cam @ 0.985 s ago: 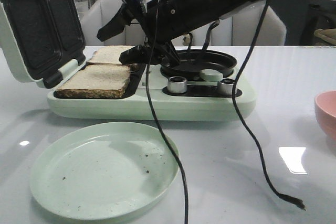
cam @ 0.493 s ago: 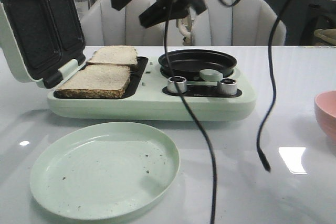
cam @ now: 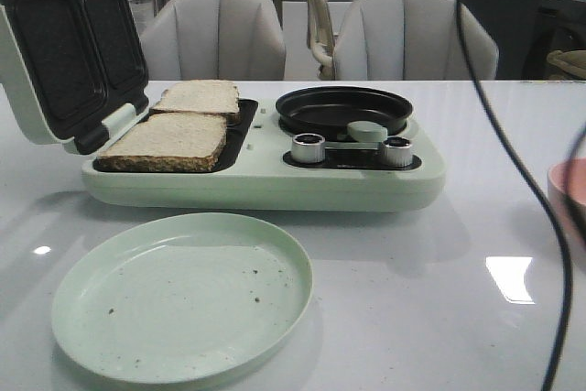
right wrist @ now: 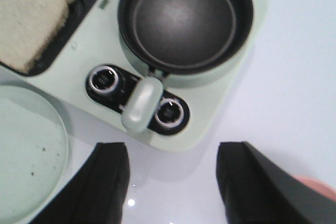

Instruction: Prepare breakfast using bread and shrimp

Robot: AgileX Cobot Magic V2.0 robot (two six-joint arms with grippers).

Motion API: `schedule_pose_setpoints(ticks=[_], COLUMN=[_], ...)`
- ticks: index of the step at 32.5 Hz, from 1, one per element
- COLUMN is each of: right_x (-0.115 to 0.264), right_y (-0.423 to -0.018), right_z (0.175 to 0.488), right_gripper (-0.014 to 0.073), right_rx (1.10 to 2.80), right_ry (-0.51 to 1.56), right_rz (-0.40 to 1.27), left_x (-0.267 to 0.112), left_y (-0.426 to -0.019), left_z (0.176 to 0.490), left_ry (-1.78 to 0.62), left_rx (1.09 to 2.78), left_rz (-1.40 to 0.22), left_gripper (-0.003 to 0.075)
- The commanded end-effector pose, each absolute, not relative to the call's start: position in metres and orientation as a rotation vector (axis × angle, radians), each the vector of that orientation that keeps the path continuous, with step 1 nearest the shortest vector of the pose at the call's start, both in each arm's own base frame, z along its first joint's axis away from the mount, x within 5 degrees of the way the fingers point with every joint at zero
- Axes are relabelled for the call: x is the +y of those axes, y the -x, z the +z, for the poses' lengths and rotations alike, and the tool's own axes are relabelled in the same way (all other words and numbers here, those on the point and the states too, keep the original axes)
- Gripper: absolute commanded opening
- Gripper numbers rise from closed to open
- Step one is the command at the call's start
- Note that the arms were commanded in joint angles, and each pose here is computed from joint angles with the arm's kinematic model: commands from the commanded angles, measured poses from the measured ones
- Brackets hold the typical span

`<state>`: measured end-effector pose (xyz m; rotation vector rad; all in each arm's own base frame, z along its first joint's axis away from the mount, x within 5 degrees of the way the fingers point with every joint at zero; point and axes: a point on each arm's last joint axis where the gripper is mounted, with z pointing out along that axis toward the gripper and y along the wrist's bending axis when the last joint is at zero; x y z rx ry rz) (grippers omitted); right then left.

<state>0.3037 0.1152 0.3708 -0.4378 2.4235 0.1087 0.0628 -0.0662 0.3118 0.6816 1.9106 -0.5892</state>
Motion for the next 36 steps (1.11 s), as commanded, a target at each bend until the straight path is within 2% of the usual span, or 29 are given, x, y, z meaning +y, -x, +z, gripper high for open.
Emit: schedule_pose_setpoints(ticks=[1, 23, 32, 36], right_x=[0.1, 0.056, 0.053, 0.053], right_y=[-0.279, -0.164, -0.158, -0.158], right_z=[0.385, 0.322, 0.316, 0.315], right_gripper=[0.0483, 0.0483, 0.0483, 0.0483], right_rx=[2.343, 2.403, 2.392, 2.399], right_ry=[0.406, 0.427, 0.427, 0.428], right_rz=[0.078, 0.057, 0.061, 0.059], left_x=[-0.07, -0.07, -0.069, -0.068], left_y=[-0.065, -0.065, -0.065, -0.069], left_z=[0.327, 0.327, 0.325, 0.33], left_ry=[-0.659, -0.659, -0.662, -0.688], left_rx=[1.819, 1.819, 1.837, 1.904], left_rz=[-0.63, -0.63, -0.619, -0.523], left_gripper=[0.0329, 0.0329, 0.0329, 0.0329])
